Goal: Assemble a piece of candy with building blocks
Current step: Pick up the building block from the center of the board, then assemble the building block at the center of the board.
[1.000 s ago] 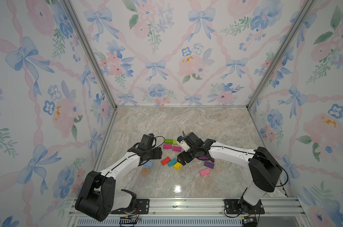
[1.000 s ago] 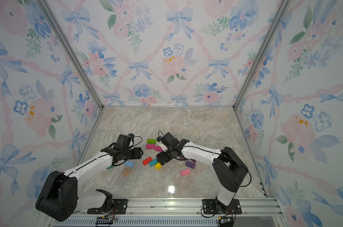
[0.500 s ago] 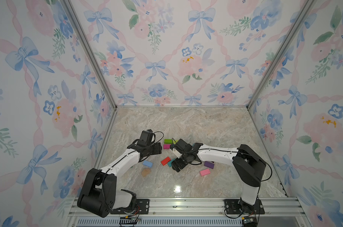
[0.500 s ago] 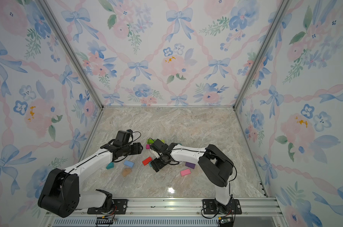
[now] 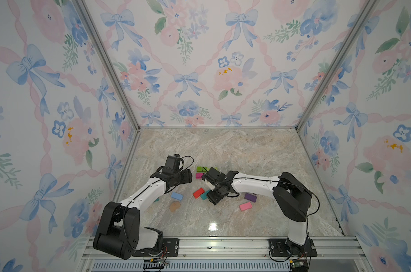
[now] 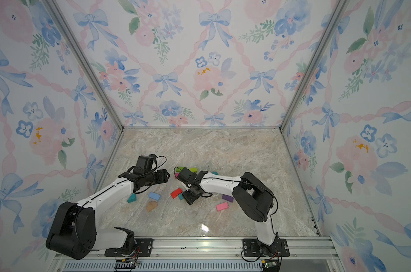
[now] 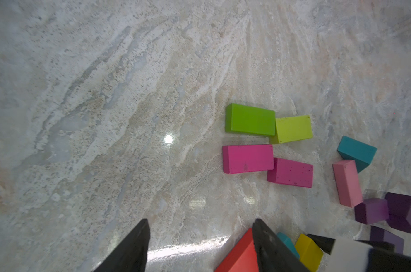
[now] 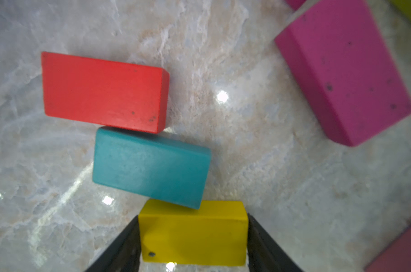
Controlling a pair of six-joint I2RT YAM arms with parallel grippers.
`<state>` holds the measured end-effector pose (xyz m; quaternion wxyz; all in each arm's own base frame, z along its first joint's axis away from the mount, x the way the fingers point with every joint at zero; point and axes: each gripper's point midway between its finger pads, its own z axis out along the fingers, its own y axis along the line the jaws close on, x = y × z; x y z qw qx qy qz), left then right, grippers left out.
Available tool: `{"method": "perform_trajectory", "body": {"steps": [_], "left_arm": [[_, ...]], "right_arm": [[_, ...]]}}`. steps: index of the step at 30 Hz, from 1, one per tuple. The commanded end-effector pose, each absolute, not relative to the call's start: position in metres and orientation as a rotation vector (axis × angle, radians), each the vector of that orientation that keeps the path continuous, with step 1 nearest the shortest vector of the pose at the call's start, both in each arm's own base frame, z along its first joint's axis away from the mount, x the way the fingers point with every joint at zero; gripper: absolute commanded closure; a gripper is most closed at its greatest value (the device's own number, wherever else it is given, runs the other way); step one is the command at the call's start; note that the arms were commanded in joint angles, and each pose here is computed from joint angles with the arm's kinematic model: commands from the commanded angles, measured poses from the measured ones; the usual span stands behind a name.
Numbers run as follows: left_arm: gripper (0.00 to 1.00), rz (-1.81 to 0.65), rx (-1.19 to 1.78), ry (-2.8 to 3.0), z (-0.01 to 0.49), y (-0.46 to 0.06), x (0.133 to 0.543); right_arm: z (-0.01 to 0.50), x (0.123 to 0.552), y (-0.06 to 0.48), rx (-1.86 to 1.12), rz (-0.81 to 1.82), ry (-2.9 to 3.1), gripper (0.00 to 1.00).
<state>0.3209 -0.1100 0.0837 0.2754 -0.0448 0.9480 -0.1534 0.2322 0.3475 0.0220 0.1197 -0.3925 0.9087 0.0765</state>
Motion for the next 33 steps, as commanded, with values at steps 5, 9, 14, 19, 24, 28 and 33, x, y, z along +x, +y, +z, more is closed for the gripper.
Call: {"method": "perform_trajectory", "body": {"steps": [5, 9, 14, 19, 24, 28, 33], "left_arm": [[0.29, -0.426, -0.100, 2.540, 0.087, -0.111, 0.326], [0.29, -0.426, -0.097, 2.542, 0.086, -0.111, 0.326], [0.29, -0.421, -0.081, 2.527, 0.091, -0.111, 0.327], [0.29, -0.416, -0.069, 2.530, 0.089, -0.110, 0.326], [0.29, -0.430, -0.060, 2.521, 0.093, -0.111, 0.326], [0.29, -0.438, -0.053, 2.509, 0.096, -0.112, 0.327], [0.28, -0.466, -0.049, 2.500, 0.099, -0.115, 0.327]], "right_arm": [[-0.003, 0.227, 0.310, -1.126, 0.080, 2.777, 0.64], [0.001, 0.248, 0.304, -0.949, 0.162, 2.811, 0.64], [0.010, 0.280, 0.299, -0.749, 0.269, 2.797, 0.65], [0.005, 0.287, 0.318, -0.747, 0.336, 2.807, 0.65], [-0.002, 0.282, 0.335, -0.708, 0.457, 2.823, 0.65], [-0.004, 0.276, 0.341, -0.707, 0.477, 2.837, 0.64], [-0.011, 0.280, 0.337, -0.645, 0.474, 2.854, 0.64]]}}
